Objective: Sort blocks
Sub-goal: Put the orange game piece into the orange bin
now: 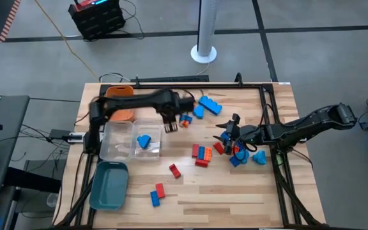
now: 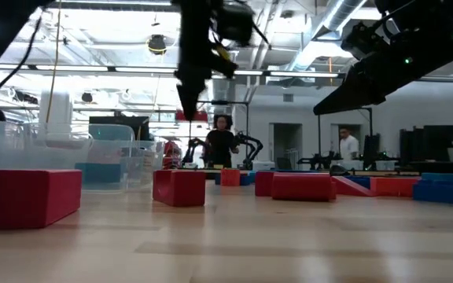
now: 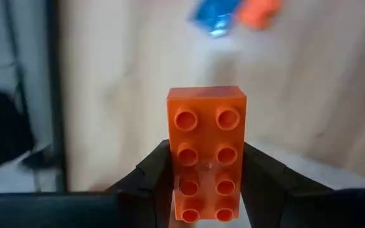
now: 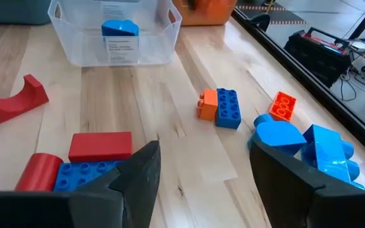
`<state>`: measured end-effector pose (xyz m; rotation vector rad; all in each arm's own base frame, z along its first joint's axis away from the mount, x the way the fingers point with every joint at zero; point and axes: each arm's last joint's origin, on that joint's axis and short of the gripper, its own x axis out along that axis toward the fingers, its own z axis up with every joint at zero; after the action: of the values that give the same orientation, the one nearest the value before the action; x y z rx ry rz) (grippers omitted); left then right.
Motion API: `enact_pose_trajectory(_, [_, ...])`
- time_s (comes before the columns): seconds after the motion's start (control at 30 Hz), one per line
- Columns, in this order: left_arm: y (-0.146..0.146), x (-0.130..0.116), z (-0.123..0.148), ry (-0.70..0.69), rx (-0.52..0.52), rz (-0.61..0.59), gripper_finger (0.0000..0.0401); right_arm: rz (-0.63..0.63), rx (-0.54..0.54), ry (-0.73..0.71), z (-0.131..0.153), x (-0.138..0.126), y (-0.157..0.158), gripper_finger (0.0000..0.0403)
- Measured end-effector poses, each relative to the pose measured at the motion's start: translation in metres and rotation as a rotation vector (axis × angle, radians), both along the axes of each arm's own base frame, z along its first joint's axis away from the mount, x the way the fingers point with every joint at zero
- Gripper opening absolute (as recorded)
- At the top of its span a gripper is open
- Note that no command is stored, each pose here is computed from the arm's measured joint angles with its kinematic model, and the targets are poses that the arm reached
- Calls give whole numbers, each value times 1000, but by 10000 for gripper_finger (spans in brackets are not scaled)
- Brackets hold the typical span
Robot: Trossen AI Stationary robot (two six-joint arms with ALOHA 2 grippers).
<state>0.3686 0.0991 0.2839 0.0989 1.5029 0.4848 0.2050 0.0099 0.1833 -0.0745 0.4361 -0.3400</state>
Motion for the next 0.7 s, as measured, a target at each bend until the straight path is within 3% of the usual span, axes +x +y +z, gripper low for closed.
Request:
enact_pose_trajectory(0.13, [20,-36,31,-55,129,140,133,1,10,16,-2,-1,1,256])
enact_pose_trajectory(0.23, [33,-76,32,-66,179,257,133,9,14,32,-3,-2,4,256])
enact_pose_trajectory(0.47, [47,-173,-15,-151,151,536,133,24,22,4,-1,-1,7,256])
enact_pose_trajectory(0.6, [48,-207,-35,-161,139,654,133,24,24,-11,0,0,7,256])
enact_pose_trajectory(0.7, [51,-218,-45,-164,107,707,133,24,26,-23,1,0,7,256])
